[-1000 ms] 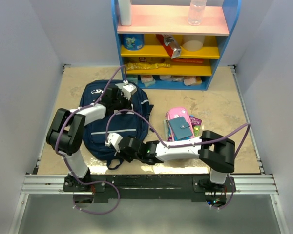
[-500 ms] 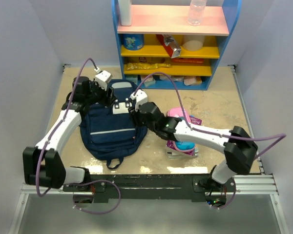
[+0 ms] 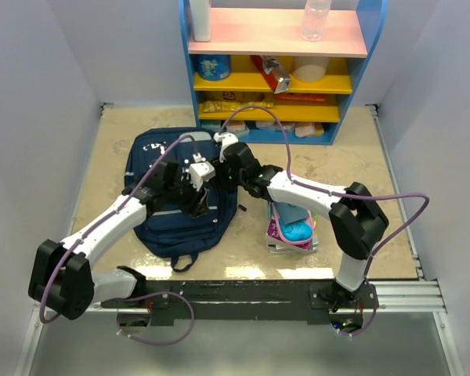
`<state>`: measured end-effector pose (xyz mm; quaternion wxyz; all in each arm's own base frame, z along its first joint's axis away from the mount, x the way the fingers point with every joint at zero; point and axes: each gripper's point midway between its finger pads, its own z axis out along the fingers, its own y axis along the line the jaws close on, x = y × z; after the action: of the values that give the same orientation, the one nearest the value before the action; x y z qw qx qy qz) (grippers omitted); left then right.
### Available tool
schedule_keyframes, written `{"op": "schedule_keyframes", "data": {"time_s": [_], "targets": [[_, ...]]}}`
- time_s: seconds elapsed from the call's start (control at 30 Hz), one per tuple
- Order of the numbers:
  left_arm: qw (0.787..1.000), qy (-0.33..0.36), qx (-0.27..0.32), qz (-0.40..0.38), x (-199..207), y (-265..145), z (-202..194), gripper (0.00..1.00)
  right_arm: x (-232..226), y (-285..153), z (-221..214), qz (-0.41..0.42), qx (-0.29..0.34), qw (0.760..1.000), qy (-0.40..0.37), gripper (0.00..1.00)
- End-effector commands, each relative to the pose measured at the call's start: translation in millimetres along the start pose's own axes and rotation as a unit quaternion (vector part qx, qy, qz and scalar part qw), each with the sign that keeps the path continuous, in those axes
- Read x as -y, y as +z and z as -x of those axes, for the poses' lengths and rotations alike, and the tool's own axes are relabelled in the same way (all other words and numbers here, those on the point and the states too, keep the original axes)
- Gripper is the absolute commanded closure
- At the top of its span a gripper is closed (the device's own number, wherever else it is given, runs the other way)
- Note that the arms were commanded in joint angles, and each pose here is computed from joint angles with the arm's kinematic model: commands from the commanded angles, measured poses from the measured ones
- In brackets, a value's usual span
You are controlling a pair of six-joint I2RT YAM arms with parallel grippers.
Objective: Pack the student bag
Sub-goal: Unzip the student bag at the center of the board.
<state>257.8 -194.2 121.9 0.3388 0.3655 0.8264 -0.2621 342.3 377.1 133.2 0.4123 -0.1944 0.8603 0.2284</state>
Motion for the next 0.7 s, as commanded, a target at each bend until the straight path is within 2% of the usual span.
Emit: {"op": "schedule_keyframes", "data": {"time_s": [0.0, 0.07, 0.17, 0.23, 0.3, 0.33, 0.37, 0.43, 0.5, 0.57, 0.67], "targets": [[1.0, 0.03, -0.004, -0.003, 19, -9, 1, 0.48, 3, 4, 0, 0.033, -0.026, 0.997, 0.06, 0.46], [0.999, 0.039, -0.021, -0.007, 28, -13, -7, 0.45, 13, 9, -6, 0.033, -0.043, 0.995, 0.083, 0.46], [0.997, 0.069, -0.027, 0.012, 31, -33, 1, 0.4, 22, 14, -5, 0.018, -0.049, 0.995, 0.085, 0.45], [0.996, 0.075, -0.032, 0.019, 32, -44, 8, 0.4, 22, 15, 5, 0.017, -0.042, 0.995, 0.084, 0.45], [0.996, 0.079, -0.003, 0.027, 36, -57, 30, 0.42, 29, 18, 7, 0.001, -0.04, 0.996, 0.085, 0.45], [0.997, 0.07, 0.01, 0.029, 37, -58, 37, 0.49, 30, 18, 8, -0.002, -0.036, 0.995, 0.09, 0.45], [0.998, 0.039, 0.028, 0.027, 40, -52, 40, 0.52, 29, 19, 9, -0.003, -0.032, 0.995, 0.092, 0.46], [0.999, 0.004, 0.028, 0.027, 44, -37, 33, 0.57, 31, 18, 4, -0.007, -0.033, 0.994, 0.104, 0.46], [0.999, -0.033, -0.007, 0.021, 57, -17, 11, 0.59, 29, 14, 6, -0.002, -0.027, 0.994, 0.109, 0.46], [0.998, -0.059, -0.005, -0.005, 70, -4, 4, 0.58, 30, 13, 1, 0.0, -0.028, 0.994, 0.108, 0.46], [0.996, -0.086, -0.022, 0.004, 69, 3, -3, 0.59, 29, 9, 3, 0.006, -0.019, 0.994, 0.105, 0.46]]}}
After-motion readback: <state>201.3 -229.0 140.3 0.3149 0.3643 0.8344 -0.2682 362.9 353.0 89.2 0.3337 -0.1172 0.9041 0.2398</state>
